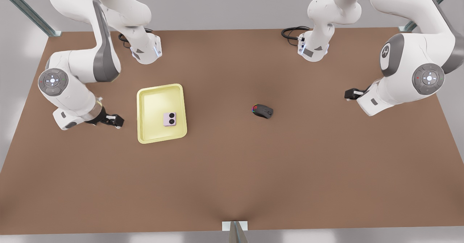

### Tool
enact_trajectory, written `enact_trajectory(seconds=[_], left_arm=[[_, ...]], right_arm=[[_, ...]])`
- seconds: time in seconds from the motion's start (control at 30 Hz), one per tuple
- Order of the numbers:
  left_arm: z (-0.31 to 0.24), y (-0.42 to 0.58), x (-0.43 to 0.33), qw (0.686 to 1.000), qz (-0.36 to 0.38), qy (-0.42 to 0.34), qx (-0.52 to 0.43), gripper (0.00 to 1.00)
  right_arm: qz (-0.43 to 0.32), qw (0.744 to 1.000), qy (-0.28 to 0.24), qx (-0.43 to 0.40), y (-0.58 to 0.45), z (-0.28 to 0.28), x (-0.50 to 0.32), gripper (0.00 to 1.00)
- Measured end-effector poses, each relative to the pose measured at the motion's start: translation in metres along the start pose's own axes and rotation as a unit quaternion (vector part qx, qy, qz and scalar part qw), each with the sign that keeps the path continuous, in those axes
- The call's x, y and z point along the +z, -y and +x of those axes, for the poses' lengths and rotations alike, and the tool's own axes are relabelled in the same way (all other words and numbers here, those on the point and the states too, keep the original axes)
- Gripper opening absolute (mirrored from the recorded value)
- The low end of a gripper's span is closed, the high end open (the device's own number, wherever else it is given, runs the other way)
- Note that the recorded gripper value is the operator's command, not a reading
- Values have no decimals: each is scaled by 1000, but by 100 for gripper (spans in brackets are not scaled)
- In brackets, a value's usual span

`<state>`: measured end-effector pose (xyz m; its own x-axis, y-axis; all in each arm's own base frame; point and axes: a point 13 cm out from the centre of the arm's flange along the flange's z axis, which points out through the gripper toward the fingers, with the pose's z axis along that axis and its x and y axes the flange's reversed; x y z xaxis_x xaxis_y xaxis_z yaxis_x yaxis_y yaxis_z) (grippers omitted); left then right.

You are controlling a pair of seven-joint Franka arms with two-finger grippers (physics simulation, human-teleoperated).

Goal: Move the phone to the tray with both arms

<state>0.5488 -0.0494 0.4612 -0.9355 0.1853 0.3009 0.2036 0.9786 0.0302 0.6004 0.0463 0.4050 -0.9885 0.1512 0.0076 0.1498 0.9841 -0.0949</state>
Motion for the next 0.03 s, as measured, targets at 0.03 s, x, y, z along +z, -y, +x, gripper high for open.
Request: enact_trajectory(seconds=[0.03], left_arm=[[0,0,0,1000,0,-1,0,100]], right_arm=[[3,1000,-9,2,13,2,3,100]])
